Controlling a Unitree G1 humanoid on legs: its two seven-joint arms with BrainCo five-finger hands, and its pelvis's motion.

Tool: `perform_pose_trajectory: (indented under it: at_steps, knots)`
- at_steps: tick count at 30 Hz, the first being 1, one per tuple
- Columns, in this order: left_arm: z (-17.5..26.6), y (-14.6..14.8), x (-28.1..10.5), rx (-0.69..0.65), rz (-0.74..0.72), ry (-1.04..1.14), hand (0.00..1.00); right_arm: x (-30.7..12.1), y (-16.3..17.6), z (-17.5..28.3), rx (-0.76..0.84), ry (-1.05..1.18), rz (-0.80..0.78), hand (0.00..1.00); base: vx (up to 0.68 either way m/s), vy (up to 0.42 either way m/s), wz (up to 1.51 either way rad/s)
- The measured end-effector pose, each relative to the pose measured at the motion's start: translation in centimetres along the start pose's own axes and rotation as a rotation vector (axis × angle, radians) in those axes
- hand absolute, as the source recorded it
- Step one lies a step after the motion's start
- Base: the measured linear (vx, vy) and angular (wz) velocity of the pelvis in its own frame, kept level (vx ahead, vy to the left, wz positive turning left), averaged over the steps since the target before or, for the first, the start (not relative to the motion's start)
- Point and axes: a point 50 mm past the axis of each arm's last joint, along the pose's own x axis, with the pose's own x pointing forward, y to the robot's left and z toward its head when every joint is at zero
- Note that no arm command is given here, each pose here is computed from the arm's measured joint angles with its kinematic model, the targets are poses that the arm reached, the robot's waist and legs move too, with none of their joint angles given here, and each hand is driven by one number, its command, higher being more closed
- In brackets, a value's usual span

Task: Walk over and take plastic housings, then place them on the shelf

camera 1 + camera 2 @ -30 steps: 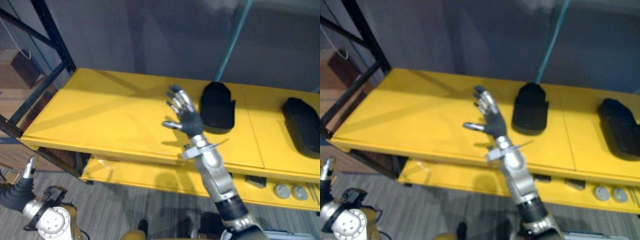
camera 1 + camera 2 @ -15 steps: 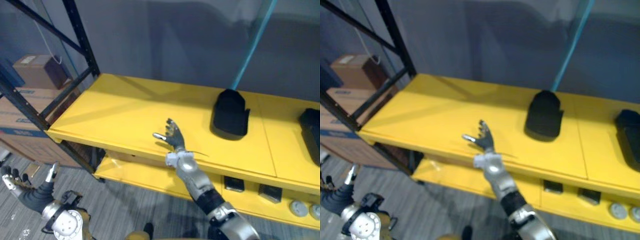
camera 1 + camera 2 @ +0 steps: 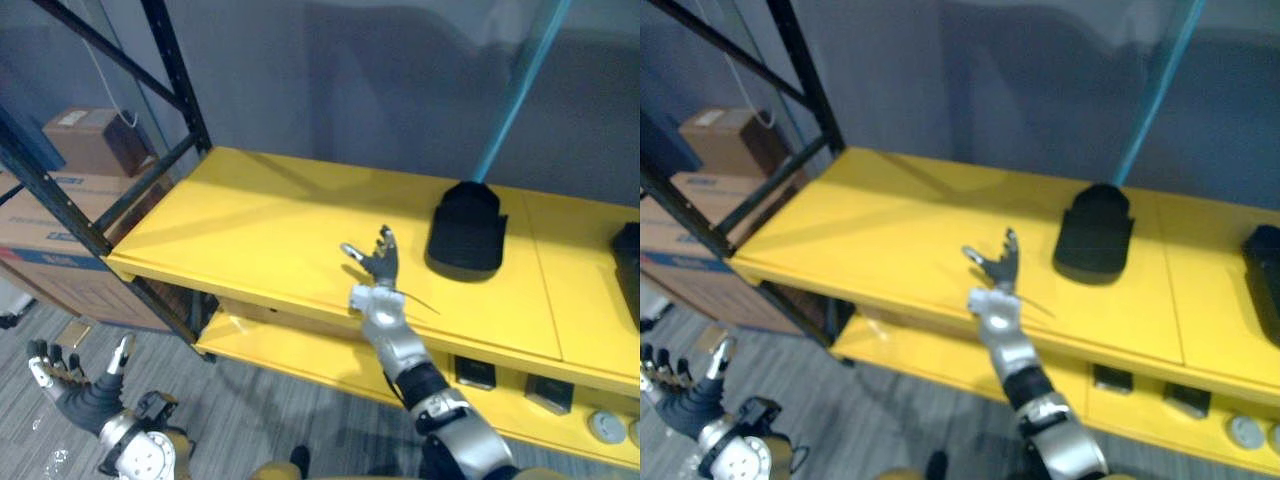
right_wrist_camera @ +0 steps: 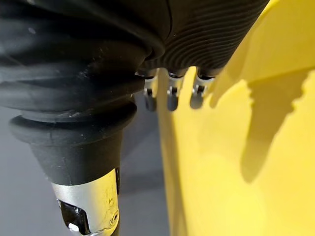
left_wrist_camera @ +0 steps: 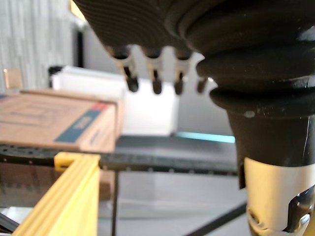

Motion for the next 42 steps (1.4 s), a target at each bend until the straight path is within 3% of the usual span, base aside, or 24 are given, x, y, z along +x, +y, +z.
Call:
perform_pose_trajectory:
  at_steps: [10,17,20,24,28,34,38,42]
  knots:
    - [-1.3,-2.0,-0.1,-0.027,-0.106,0.056,0.0,3.3,-5.8,1.2,-0.054,-0.004,-0.204,0.0,-0.01,-0.005,0.01]
    - [-2.3,-2.4,-0.3,-0.013,-0.173,0.126,0.0,4.4,-7.5,2.1,-0.062,-0.019,-0.254,0.0,0.0,-0.005,0.0]
    - [-4.8,-1.5,-0.8,0.062,-0.134,0.276,0.0,4.4,-7.6,2.2,-0.058,-0.019,-0.246,0.0,0.0,0.0,0.0]
    - [-9.8,2.5,-2.4,0.188,0.085,0.534,0.0,4.9,-7.5,2.6,-0.045,-0.009,-0.21,0.0,0.0,0.0,0.0]
    - [-11.0,6.4,-3.0,0.253,0.313,0.572,0.0,5.2,-7.0,3.3,-0.002,-0.037,-0.106,0.0,0.0,0.0,0.0]
    - [-12.3,12.0,-4.5,0.325,0.598,0.658,0.0,4.0,-0.7,4.9,-0.064,-0.142,0.332,0.0,0.0,-0.024,-0.01]
    - [-13.9,14.0,-6.5,0.337,0.623,0.86,0.0,2.3,2.7,8.2,-0.031,-0.302,0.508,0.0,0.02,-0.021,-0.12]
    - [-15.2,14.7,-8.5,0.255,0.587,1.028,0.0,0.0,4.0,13.2,0.008,-0.56,0.638,0.0,-0.01,-0.018,-0.26]
